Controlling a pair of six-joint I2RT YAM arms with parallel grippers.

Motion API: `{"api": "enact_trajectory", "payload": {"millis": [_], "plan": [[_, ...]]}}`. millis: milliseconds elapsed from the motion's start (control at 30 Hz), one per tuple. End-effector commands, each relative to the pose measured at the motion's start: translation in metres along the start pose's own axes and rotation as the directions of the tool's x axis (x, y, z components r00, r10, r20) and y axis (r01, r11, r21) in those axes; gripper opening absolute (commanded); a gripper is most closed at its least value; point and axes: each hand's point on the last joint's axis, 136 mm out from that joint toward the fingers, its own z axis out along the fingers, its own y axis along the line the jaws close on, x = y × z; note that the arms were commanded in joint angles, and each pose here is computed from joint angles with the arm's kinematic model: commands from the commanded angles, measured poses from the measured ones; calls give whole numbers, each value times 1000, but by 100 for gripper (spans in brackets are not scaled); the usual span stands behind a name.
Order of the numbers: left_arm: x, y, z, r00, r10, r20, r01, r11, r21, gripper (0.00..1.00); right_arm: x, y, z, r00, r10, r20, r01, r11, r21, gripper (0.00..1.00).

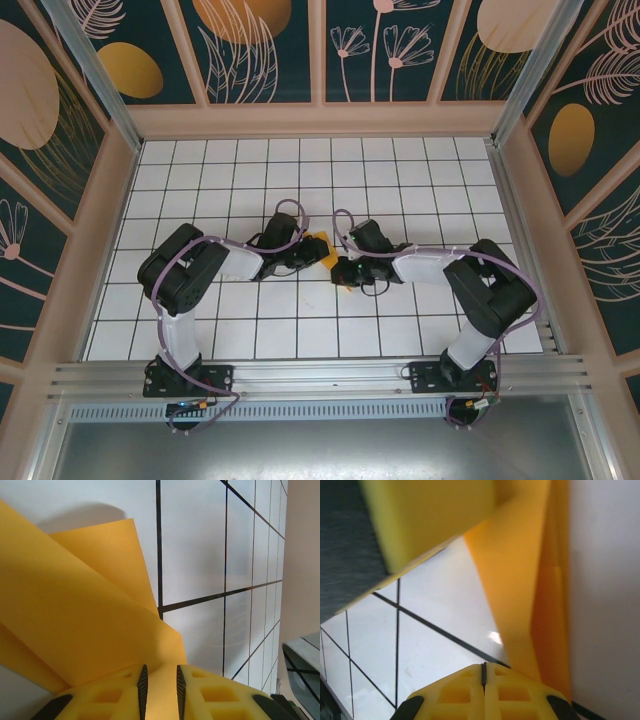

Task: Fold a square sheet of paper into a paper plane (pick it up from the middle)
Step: Fold the wing for the fifth time at the center of the table.

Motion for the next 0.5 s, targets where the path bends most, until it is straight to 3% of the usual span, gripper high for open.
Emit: {"api": "enact_trajectory", "payload": {"millis": [0,467], "plan": [[32,72,10,995,-63,-72,46,973,-226,26,0,-3,0,1000,26,10,-26,999,-26,3],[32,75,12,995,-65,-75,46,972,-232,26,11,-21,-2,994,107,-4,-107,991,-82,3]]}}
